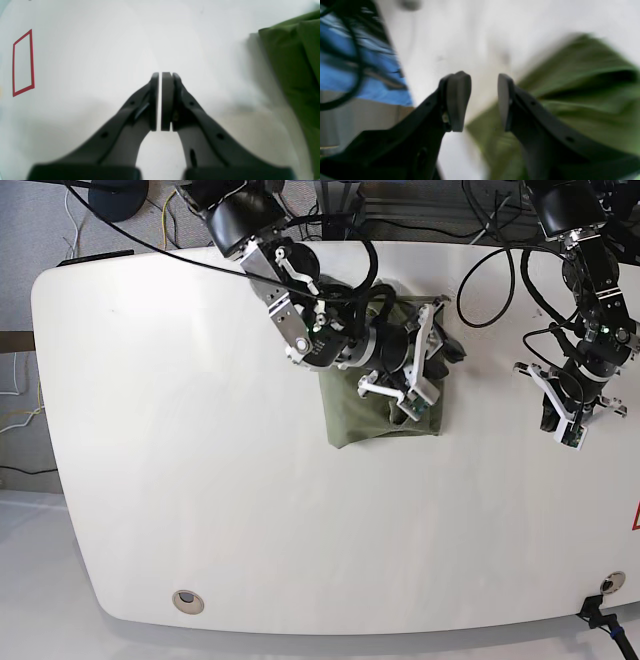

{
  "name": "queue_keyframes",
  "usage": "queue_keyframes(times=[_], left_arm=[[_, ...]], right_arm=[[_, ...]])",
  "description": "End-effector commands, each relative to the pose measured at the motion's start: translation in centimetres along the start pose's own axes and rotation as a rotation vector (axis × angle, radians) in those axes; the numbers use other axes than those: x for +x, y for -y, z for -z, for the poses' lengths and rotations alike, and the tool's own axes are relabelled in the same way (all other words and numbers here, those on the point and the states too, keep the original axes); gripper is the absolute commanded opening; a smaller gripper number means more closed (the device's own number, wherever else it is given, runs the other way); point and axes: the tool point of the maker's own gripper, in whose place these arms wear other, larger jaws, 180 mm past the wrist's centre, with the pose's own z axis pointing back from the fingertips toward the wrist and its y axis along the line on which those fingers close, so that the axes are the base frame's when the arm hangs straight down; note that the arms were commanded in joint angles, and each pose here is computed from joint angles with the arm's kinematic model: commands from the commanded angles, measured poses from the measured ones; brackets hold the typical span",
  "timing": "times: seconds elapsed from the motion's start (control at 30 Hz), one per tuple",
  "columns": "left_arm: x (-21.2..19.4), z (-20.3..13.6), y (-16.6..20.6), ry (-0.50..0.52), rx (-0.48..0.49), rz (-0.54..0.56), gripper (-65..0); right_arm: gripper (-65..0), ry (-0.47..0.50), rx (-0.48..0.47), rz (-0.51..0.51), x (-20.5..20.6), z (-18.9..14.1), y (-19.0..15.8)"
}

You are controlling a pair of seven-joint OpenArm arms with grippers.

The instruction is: Fold the T-shirt properly

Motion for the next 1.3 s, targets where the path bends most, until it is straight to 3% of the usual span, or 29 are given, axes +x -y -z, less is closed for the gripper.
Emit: queue_keyframes(times=[0.0,0.2,0.4,0.57,0.87,1.03,1.2,1.27], left_arm=[[1.5,-0.4,-0.8,0.050,0.018,0.009,-65.0],[1.5,-0.3,-0.8,0.049,0.018,0.008,-65.0],[1.6,-0.1,-0.2,0.048,0.001,0.017,-65.0],[1.6,0.0,0.2,0.047,-0.009,0.023,-65.0],[1.7,0.0,0.2,0.049,-0.009,0.023,-65.0],[1.8,0.0,0.1,0.051,-0.006,0.024,-65.0],[2.3,-0.3,-0.2,0.066,0.004,0.030,-65.0],[4.3,-0.8,-0.7,0.132,0.023,0.045,-65.0]], right_arm=[[-44.6,0.033,-0.058,-0.021,1.3,-1.3,2.3],[-44.6,-0.059,-0.195,-0.043,-2.8,-5.3,7.9],[-44.6,-0.114,-0.207,-0.041,-6.3,-7.2,7.4],[-44.6,-0.145,-0.241,-0.064,-8.0,-6.4,6.1],[-44.6,-0.048,-0.140,-0.083,-3.8,-2.3,0.8],[-44.6,-0.048,-0.091,-0.060,-2.6,0.4,-0.7],[-44.6,-0.001,-0.145,-0.112,0.8,-0.2,2.0],[-44.6,0.010,-0.189,-0.102,1.7,-0.9,4.2]])
